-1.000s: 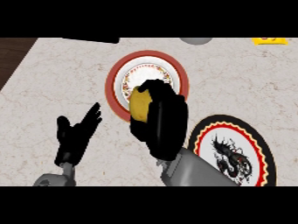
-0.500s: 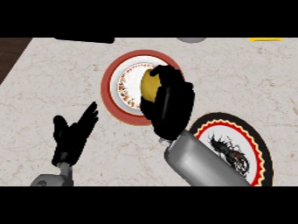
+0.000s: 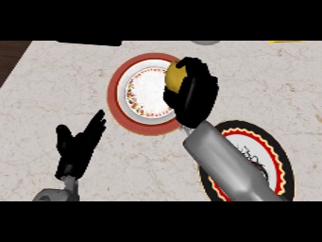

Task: Pick the lemon from the plate and place it in the plate

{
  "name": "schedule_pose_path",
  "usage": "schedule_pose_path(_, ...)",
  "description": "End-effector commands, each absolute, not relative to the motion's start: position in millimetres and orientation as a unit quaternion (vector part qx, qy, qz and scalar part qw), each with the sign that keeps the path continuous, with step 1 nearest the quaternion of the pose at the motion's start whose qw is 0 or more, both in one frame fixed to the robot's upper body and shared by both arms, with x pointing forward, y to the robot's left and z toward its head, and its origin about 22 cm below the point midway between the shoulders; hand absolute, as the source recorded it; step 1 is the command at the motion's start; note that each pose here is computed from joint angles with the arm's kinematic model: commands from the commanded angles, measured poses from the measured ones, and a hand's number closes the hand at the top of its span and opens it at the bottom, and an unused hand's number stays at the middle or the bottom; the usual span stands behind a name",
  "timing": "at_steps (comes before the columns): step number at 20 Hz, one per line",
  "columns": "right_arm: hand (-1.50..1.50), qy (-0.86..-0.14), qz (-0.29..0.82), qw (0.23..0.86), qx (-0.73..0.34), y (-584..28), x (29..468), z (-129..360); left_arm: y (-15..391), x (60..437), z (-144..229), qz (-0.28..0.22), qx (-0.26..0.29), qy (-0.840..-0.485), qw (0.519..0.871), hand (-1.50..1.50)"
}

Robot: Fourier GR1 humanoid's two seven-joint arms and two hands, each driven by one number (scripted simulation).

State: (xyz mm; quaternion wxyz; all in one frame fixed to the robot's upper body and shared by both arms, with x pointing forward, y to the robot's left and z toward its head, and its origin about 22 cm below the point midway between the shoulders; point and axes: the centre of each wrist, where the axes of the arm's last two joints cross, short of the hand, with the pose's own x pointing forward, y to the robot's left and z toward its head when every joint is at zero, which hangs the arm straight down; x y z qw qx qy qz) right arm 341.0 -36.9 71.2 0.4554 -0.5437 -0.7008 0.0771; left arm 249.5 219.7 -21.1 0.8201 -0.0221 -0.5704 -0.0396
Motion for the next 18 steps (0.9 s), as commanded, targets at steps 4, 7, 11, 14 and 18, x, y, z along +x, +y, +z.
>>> schedule_pose_path(4, 1.50, -0.606, -0.020, 0.588, -0.536, -56.3, 369.3, 54.3, 219.3, 249.4, -27.4, -0.042, -0.021, -0.571, 0.820, 0.00)
schedule_pose_path(7, -1.50, -0.539, 0.053, 0.637, -0.549, -64.0, 379.1, 38.7, 219.8, 249.8, -19.1, -0.049, -0.037, -0.570, 0.819, 0.00)
schedule_pose_path(11, -1.50, -0.557, 0.049, 0.659, -0.503, -60.6, 377.4, 26.5, 209.6, 254.6, -31.8, -0.044, -0.028, -0.570, 0.820, 0.00)
schedule_pose_path(14, -1.50, -0.597, 0.033, 0.644, -0.477, -59.5, 378.7, 25.2, 219.4, 251.9, -26.6, -0.056, -0.025, -0.573, 0.817, 0.00)
schedule_pose_path(18, -1.50, -0.666, -0.017, 0.599, -0.444, -51.5, 385.6, 48.6, 215.0, 243.9, -27.9, -0.047, -0.035, -0.572, 0.818, 0.00)
